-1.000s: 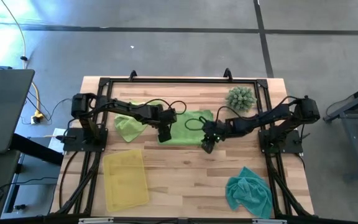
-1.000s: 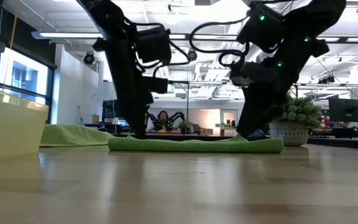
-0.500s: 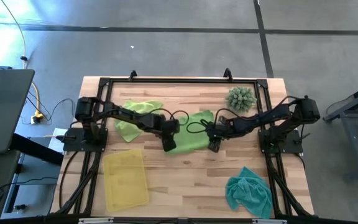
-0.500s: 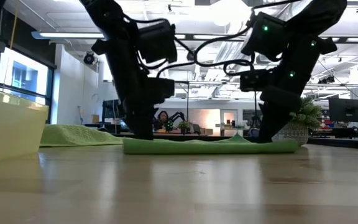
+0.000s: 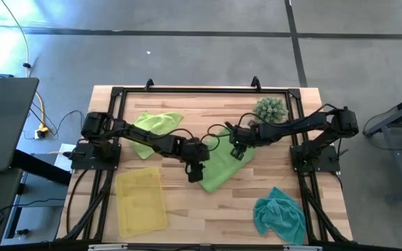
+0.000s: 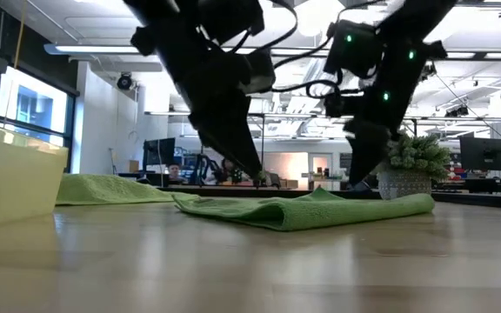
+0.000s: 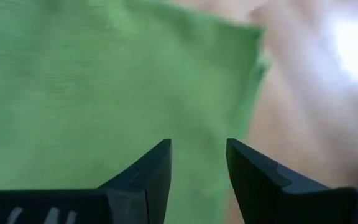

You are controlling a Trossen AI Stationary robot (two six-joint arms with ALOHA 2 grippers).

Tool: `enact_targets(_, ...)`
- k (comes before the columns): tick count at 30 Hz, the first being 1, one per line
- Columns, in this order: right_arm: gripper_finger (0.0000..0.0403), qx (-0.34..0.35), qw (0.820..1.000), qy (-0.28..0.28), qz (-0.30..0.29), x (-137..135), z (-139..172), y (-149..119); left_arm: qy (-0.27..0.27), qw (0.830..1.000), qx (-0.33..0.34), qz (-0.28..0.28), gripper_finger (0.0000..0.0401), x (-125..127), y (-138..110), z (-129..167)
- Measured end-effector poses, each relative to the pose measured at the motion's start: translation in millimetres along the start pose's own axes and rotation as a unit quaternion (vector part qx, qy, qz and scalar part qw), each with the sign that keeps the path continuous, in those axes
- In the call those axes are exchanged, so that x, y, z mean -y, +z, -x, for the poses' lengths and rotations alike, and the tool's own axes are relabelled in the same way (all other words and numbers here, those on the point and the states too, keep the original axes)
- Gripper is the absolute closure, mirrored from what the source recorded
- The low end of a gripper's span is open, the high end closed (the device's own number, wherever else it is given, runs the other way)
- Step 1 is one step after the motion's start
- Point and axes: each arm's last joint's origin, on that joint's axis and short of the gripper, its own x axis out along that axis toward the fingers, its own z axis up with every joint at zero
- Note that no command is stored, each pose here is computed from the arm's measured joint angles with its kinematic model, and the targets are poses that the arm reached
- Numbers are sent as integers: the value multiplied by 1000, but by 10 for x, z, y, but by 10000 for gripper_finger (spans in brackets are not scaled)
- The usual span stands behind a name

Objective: Roll microfiber towels into tight, uniform cylinder then place into a basket
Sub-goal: Fold the green microfiber towel

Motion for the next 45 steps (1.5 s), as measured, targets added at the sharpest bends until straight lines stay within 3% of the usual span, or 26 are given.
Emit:
enact_targets(6,258,-22,993,40,-106,-289,103,-170,31,997,-17,-64,275,-93,12,6)
enact_targets(14,258,-19,990,20,-139,-503,140,-497,40,993,-84,-68,275,-134,-238,-62)
enact_targets(25,258,-9,997,-34,-68,-365,26,-595,26,994,-105,-11,275,145,-515,-101)
enact_targets(31,258,39,996,-83,-2,-251,-19,-462,-63,995,-73,30,275,503,-518,-105)
enact_targets(36,258,84,989,-110,44,-159,-63,-295,-147,989,8,-14,275,759,-402,-72)
enact_targets(40,258,93,992,-85,26,-144,-44,-164,-128,989,55,-57,275,816,-282,-29)
enact_targets(45,258,62,997,30,-22,-338,40,-170,-49,992,42,-112,275,732,-250,-17)
